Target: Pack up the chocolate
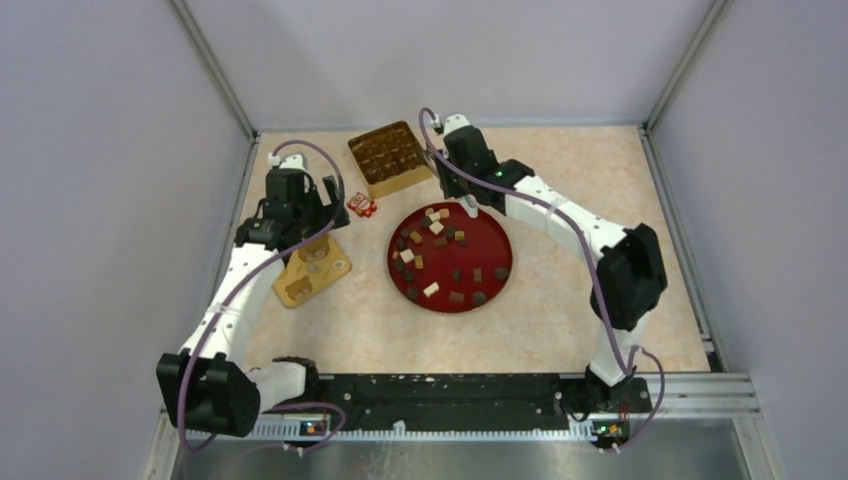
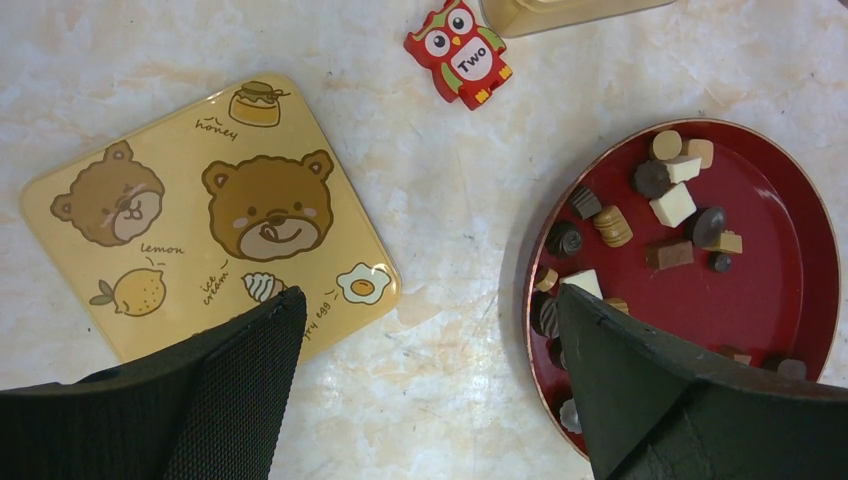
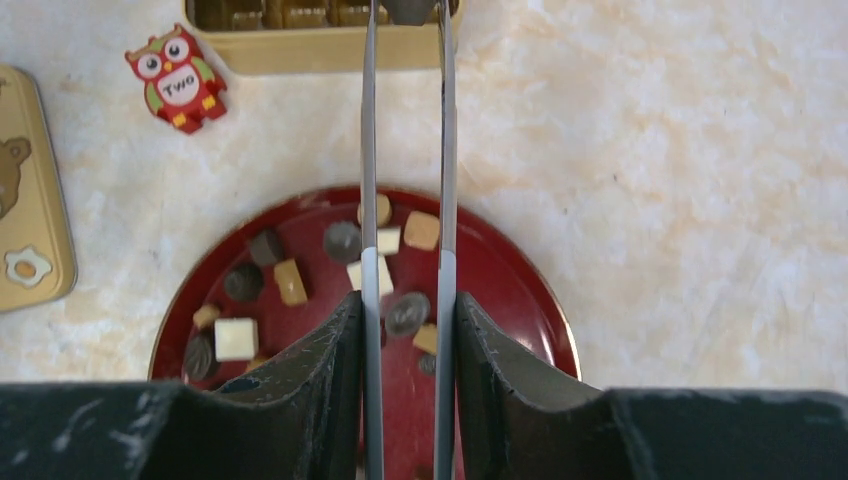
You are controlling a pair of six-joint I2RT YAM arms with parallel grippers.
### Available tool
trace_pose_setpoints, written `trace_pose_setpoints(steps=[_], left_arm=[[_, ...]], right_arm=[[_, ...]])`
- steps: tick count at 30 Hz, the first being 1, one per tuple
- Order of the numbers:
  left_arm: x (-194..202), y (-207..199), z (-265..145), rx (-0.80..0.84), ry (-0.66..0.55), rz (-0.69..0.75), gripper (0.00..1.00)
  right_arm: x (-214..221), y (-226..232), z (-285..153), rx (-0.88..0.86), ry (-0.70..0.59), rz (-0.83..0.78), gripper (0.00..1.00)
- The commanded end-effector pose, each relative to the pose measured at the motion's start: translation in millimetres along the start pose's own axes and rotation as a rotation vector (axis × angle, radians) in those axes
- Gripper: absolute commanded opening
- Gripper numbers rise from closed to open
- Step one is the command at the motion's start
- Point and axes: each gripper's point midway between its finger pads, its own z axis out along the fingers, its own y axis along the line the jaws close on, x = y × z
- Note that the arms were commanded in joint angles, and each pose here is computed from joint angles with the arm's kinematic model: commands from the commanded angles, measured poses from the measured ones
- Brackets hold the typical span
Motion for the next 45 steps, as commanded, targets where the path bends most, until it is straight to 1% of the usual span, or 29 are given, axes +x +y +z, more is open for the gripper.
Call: trace_pose_setpoints(steps=[1, 9, 17, 31, 34, 38, 45], left_arm=[[-9.9, -0.5, -10.0, 0.003, -0.046, 0.007, 0.99], [-7.0, 2.7, -11.9, -0.009, -0.043, 0.007, 0.99], [-7.0, 4.0, -13.5, -0.014, -0.046, 0.009, 0.99], [-6.8, 5.1, -14.3, -0.021, -0.046, 0.006, 0.99], [-7.8, 5.1, -14.8, -0.021, -0.049, 0.006, 0.99], [-7.7, 5.4, -14.7, -0.023, -0.049, 0.006, 0.99], [-6.6, 5.8, -13.9, -0.024, -0.046, 0.006, 0.99]], right_arm=[[-59.8, 6.8, 17.8, -0.015, -0.15, -0.003, 0.17], [-62.5, 6.2, 64.7, -0.001, -0.117, -0.001, 0.18], [-45.9, -0.8, 97.6, 0.006, -0.074, 0.029, 0.18], [-36.6, 6.9, 116.1, -0.021, -0.043, 0.039, 0.2], [-37.0, 8.5, 117.0, -0.028, -0.041, 0.04, 0.23], [-36.7, 8.6, 117.0, -0.03, -0.037, 0.043, 0.31], [-40.7, 9.2, 114.1, -0.032, -0.045, 0.045, 0.37]])
